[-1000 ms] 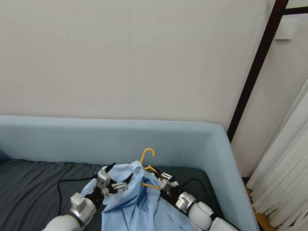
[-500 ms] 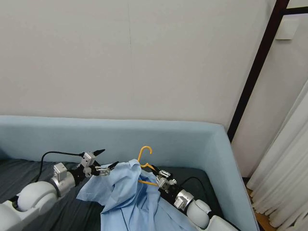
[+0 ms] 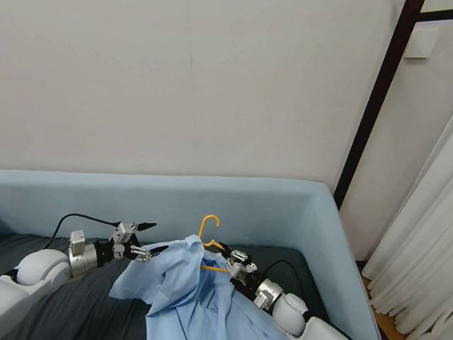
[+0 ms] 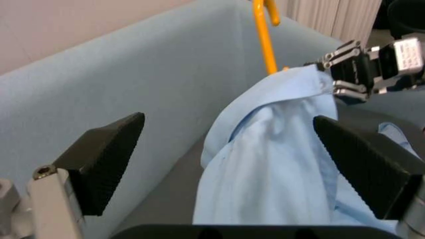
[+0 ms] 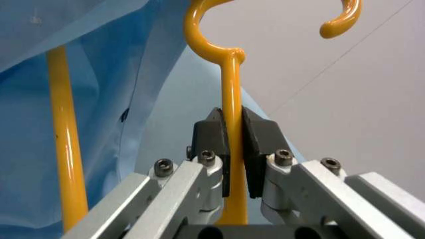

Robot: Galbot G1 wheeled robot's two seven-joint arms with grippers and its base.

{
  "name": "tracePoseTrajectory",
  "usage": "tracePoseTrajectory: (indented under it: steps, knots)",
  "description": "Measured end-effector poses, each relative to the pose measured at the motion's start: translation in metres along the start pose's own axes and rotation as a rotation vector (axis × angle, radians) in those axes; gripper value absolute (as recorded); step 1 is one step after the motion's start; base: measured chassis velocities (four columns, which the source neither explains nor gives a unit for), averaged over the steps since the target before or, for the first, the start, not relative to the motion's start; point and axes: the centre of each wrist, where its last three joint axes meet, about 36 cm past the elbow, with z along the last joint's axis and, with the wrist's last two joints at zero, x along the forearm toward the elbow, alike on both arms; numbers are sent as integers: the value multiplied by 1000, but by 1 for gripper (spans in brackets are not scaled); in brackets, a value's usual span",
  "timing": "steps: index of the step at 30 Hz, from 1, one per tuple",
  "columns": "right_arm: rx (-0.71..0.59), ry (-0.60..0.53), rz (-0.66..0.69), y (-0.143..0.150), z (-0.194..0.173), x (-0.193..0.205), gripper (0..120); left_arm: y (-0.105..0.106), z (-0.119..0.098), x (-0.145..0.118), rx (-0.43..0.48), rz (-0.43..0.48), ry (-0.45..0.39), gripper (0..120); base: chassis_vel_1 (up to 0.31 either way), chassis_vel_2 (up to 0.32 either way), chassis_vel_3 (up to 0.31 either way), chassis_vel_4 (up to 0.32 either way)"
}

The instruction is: Pick up the clothes from the sofa and hang them on the clothes hanger.

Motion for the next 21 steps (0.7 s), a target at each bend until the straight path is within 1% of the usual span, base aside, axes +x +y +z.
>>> tracePoseTrajectory:
  steps: [2, 3, 7, 8, 13, 15, 18, 21]
  knots:
    - [7, -3, 3, -2, 0, 1, 5, 10, 0, -8, 5, 15, 16, 100, 0, 0, 0, 0]
    - [7, -3, 3, -2, 0, 1, 5, 10, 0, -8, 5, 15, 16, 100, 0, 0, 0, 0]
    - [20, -11, 7, -5, 1, 0, 5, 18, -3, -27, 6, 84, 39, 100, 0, 0, 0, 0]
    - [20, -11, 7, -5, 1, 0, 5, 18, -3, -27, 6, 84, 39, 100, 0, 0, 0, 0]
    - [47, -27, 8, -9, 4, -1, 5, 26, -9, -51, -1, 96, 49, 100, 0, 0, 0, 0]
    - [50, -29, 7, -9, 4, -1, 5, 30, -11, -55, -6, 98, 52, 100, 0, 0, 0, 0]
    - [58, -34, 2, -10, 6, 1, 5, 37, -15, -66, -20, 126, 73, 100, 0, 0, 0, 0]
    - [59, -32, 5, -10, 7, 1, 5, 39, -14, -71, -23, 150, 83, 100, 0, 0, 0, 0]
